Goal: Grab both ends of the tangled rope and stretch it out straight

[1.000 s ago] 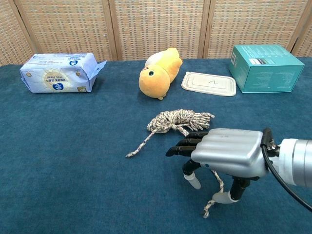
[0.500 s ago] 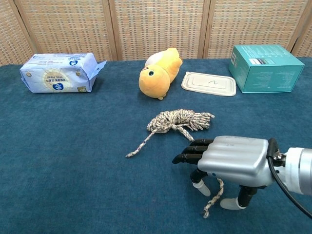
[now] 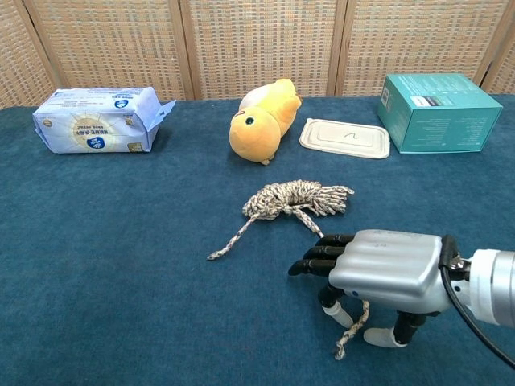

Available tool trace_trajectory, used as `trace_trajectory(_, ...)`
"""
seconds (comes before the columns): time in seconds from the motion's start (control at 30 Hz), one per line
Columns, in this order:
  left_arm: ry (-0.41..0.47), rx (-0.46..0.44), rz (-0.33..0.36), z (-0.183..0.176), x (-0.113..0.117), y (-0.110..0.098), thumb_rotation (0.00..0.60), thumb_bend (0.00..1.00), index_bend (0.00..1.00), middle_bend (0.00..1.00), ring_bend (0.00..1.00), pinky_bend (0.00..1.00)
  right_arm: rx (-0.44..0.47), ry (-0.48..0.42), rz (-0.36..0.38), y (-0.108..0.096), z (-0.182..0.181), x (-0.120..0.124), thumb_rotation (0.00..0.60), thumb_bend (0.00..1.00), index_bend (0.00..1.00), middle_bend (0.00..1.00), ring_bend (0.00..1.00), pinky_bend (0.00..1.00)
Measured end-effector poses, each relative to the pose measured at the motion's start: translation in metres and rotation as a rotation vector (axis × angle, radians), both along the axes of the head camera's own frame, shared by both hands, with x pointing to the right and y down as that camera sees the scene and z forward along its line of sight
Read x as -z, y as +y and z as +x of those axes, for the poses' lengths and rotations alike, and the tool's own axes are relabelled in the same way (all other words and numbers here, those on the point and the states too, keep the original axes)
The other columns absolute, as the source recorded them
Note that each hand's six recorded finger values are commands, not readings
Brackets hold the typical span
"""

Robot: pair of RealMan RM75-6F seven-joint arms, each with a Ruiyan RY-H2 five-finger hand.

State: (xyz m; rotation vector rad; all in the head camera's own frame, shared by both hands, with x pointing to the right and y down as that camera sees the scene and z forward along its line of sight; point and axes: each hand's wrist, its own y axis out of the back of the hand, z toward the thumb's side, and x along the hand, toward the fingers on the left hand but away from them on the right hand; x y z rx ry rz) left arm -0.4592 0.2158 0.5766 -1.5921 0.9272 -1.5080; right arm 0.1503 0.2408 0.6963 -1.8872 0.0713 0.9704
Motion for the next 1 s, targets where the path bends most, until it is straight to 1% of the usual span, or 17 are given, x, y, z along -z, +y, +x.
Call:
trace_trajectory(0.2, -0.001, 0.001, -0.001, 0.000, 0.000, 0.000, 0.600, 0.00, 0.00, 0.00, 0.00, 0.00, -0.006, -0.003, -0.001, 0.000, -0.001, -0.002, 0.600, 0.40, 0.56, 0.05, 0.00, 0.00)
trace_trajectory(0.43, -0.002, -0.001, -0.005, 0.000, -0.001, 0.000, 0.600, 0.00, 0.00, 0.00, 0.00, 0.00, -0.014, -0.015, 0.013, -0.002, -0.001, -0.001, 0.600, 0.40, 0.62, 0.07, 0.00, 0.00)
trace_trajectory(0.83, -0.006, -0.005, -0.009, 0.001, -0.002, 0.001, 0.600, 0.00, 0.00, 0.00, 0.00, 0.00, -0.018, -0.041, 0.035, -0.005, 0.004, 0.004, 0.600, 0.41, 0.67, 0.09, 0.00, 0.00)
trace_trajectory(1.0, -0.007, -0.009, -0.011, 0.002, -0.004, 0.001, 0.600, 0.00, 0.00, 0.00, 0.00, 0.00, -0.030, -0.053, 0.051, -0.009, 0.008, 0.008, 0.600, 0.42, 0.68, 0.10, 0.00, 0.00)
